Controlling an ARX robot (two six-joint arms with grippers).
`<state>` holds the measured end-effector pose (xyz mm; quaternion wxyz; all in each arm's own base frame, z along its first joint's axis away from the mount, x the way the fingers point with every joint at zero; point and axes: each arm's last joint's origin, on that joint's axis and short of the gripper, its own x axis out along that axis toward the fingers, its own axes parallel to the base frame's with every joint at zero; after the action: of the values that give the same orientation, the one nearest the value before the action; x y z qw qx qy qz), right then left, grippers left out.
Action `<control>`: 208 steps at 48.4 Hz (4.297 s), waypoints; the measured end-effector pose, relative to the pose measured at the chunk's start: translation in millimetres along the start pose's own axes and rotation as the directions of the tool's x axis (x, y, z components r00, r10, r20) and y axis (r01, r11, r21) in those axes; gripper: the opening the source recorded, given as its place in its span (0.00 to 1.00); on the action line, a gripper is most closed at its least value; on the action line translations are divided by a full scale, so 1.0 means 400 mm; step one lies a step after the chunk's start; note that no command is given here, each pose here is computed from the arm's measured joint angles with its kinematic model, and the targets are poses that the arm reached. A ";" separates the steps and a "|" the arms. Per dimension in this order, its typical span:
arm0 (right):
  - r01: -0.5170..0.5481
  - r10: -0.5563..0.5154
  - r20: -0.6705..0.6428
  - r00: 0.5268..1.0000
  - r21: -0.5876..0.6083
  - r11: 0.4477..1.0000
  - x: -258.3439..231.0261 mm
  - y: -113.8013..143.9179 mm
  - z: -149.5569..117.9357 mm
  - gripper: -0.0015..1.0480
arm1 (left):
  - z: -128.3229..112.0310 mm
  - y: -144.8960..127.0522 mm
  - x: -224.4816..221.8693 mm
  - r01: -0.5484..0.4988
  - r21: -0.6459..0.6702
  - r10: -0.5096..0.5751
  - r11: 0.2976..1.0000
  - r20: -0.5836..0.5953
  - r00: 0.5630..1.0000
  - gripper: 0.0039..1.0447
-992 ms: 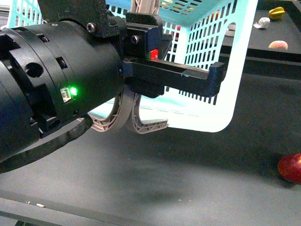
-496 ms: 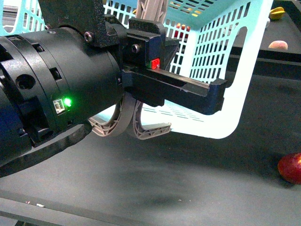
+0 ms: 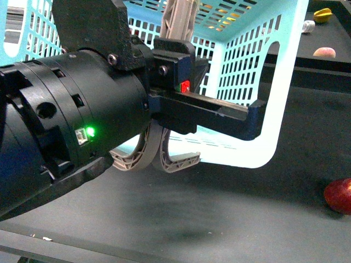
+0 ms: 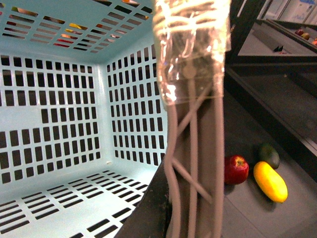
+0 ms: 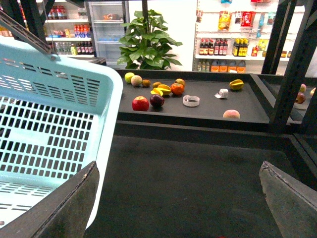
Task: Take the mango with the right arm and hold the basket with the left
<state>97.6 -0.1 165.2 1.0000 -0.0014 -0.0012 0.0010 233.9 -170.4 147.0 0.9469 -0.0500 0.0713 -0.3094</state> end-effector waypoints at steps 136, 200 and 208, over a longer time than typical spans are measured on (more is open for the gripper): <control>0.197 -0.195 -0.101 0.976 0.006 0.980 0.106 -0.080 -0.023 0.92 | -0.017 -0.025 -0.005 0.056 -0.067 -0.061 0.996 -0.079 0.995 0.06; 0.568 -0.380 -0.743 0.551 0.000 0.823 0.408 -0.401 -0.612 0.92 | -0.016 -0.025 -0.005 0.055 -0.067 -0.061 0.996 -0.078 0.995 0.06; 0.568 -0.380 -0.753 0.538 -0.009 0.823 0.409 -0.405 -0.639 0.92 | -0.016 -0.025 -0.005 0.056 -0.067 -0.061 0.996 -0.078 0.995 0.06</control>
<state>262.0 -162.5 -89.4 0.8696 0.1177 0.3946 -0.2724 225.4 -177.7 142.1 0.9318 -0.0701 0.1176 -0.3363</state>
